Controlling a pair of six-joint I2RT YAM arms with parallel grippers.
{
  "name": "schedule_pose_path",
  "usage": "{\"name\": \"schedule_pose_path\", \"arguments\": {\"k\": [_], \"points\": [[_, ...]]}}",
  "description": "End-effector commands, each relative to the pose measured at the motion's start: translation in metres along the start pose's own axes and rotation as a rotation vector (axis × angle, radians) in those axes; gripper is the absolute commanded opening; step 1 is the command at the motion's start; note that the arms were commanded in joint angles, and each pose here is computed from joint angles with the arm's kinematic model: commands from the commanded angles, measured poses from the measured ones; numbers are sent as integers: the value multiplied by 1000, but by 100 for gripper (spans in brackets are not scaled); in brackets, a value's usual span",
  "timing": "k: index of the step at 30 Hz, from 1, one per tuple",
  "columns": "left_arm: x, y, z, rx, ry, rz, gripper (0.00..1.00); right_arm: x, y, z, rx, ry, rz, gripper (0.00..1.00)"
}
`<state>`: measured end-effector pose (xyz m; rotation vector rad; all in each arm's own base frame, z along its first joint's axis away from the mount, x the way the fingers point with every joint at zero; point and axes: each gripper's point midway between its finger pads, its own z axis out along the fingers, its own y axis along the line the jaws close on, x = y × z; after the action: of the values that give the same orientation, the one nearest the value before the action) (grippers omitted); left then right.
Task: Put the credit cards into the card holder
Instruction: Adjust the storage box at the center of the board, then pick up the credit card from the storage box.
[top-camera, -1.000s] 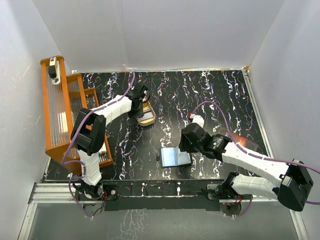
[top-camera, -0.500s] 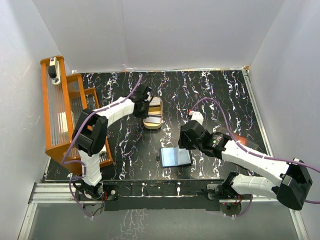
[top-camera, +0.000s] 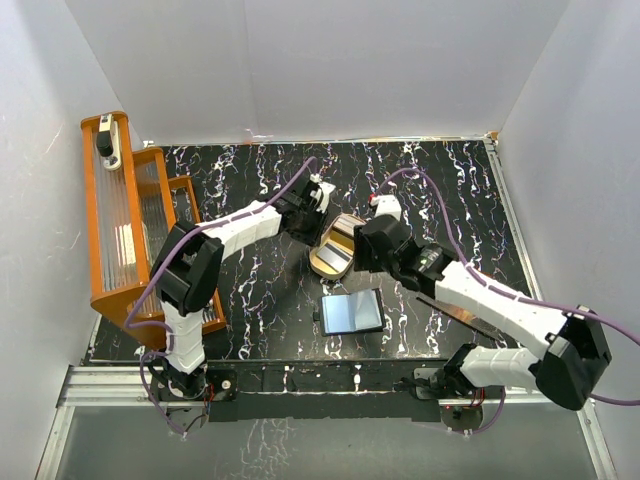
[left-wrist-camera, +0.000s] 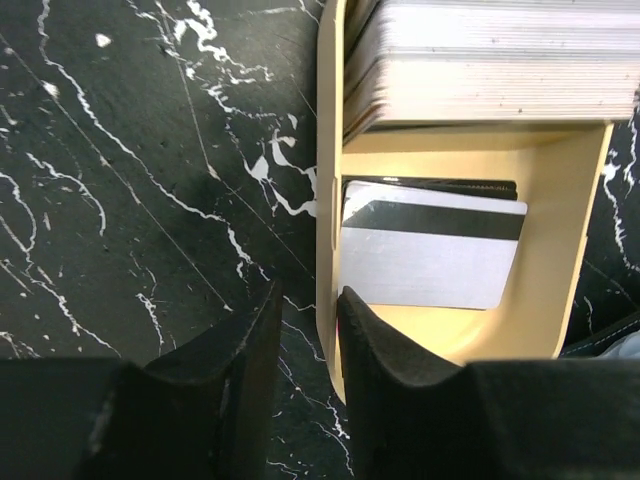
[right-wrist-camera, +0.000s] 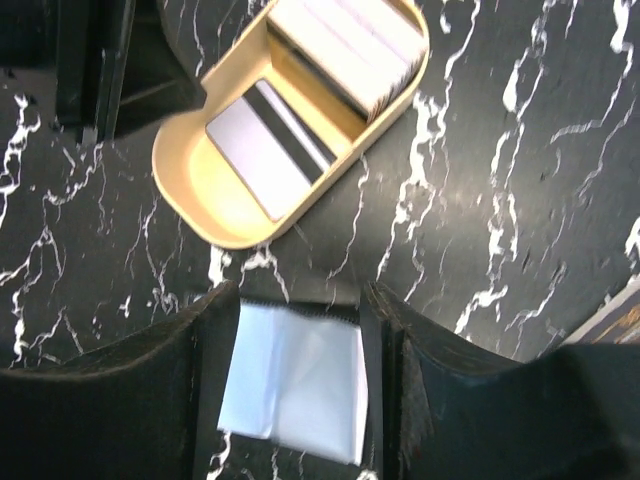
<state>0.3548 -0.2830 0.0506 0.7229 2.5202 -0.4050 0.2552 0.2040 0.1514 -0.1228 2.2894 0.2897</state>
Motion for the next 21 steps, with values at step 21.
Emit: {"name": "schedule_pose_path", "arguments": {"k": [21], "points": [[44,-40,-82,169,-94,-553,31,-71,-5,111,-12,48,-441,69]]}}
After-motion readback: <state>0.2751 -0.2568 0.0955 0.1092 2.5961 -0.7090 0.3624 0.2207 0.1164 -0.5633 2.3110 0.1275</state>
